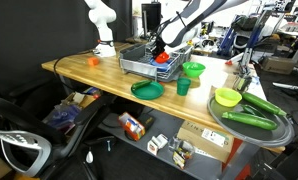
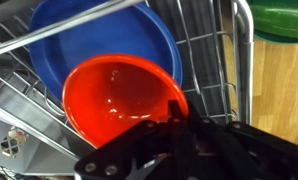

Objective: Place the orange bowl on the dish rack

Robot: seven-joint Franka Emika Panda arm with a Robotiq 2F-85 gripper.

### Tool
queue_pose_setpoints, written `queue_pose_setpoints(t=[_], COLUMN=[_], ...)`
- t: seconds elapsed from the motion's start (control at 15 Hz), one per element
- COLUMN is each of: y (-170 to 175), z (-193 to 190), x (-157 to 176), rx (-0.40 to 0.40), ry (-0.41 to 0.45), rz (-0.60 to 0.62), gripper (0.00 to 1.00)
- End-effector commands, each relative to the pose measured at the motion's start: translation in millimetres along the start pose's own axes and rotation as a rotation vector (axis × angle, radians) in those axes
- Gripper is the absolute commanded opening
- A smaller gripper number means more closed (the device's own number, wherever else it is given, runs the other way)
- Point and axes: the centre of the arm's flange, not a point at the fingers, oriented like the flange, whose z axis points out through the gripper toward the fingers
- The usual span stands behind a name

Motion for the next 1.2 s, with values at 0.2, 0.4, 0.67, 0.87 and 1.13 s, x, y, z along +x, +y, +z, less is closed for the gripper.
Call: queue_pose_setpoints(t=[0.2,0.4,0.67,0.87,1.13], y=[5,8,2,-6,-15], z=[23,17,-10,-35,-75], x=[4,5,13,15,13], rx=[-0.019,-0.023,-0.023,-0.049,-0.107], ry=[-0.042,-0.035,-0.009,-0.031,-0.070], rz=[-0.016,-0.002,0.018,0.058,0.191], gripper=[0.61,0.81,1.00,1.00,1.00])
